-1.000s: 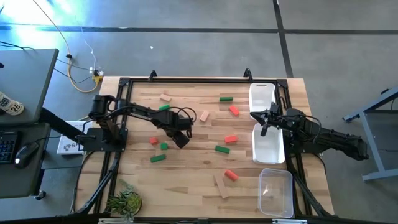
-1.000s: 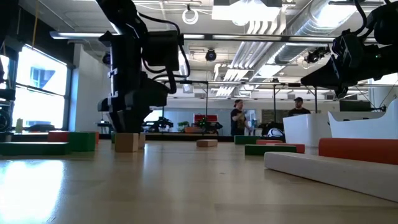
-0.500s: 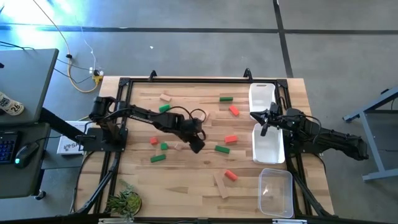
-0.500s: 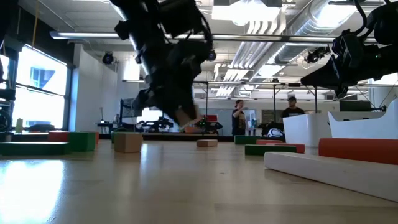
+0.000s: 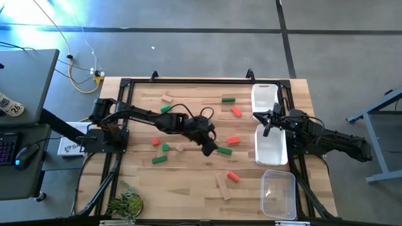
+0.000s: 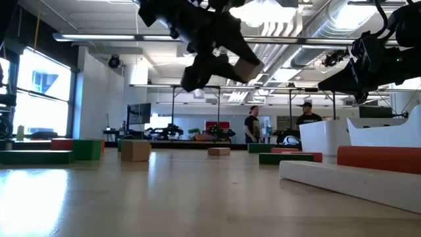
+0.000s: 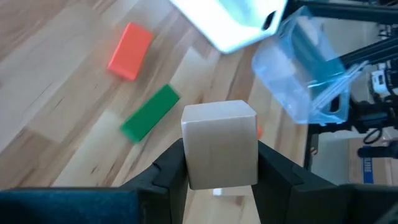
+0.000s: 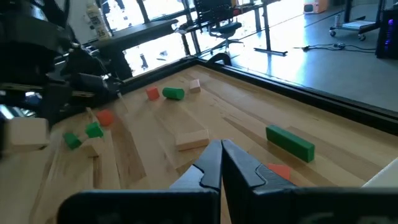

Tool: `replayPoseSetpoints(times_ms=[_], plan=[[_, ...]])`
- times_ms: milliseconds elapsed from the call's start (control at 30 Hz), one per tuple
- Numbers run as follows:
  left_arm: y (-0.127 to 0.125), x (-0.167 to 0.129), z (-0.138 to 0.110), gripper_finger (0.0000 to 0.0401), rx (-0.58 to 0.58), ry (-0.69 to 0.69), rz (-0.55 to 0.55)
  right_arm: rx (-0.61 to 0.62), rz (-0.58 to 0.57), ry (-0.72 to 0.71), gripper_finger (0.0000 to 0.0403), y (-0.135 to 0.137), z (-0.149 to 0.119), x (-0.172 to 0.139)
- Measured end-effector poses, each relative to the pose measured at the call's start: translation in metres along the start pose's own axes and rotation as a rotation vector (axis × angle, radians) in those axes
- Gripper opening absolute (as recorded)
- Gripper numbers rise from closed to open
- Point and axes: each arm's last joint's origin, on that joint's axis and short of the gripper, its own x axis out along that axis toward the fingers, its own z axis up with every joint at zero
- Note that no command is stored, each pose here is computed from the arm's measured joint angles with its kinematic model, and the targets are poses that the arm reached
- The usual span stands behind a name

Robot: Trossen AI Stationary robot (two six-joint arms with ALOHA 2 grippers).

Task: Sort & place blocks by color
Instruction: Put the brown block into the top white bin

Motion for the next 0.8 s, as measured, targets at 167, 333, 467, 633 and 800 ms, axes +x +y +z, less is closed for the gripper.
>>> replayPoseSetpoints(times_ms=[167, 333, 467, 633, 800], plan=[[-0.009, -0.004, 0.008, 0.0117, 0.066, -0.024, -0.028, 0.137, 0.002, -0.003, 0.0, 0.0, 0.0, 0.0], [-0.015, -0.009, 0.02, 0.0117, 0.124, -0.026, -0.093, 0.573, 0.059, -0.021, 0.0, 0.002, 0.004, 0.0], [-0.016, -0.013, 0.028, 0.0117, 0.173, -0.03, -0.132, 0.821, 0.054, -0.024, 0.0, 0.002, 0.004, 0.0], [-0.015, -0.018, 0.039, 0.0117, 0.233, -0.034, -0.182, 0.908, 0.018, -0.059, 0.0, 0.001, 0.005, 0.0], [-0.012, -0.019, 0.041, 0.0117, 0.264, -0.01, -0.227, 0.974, 0.008, -0.072, 0.0, 0.0, 0.005, 0.0]])
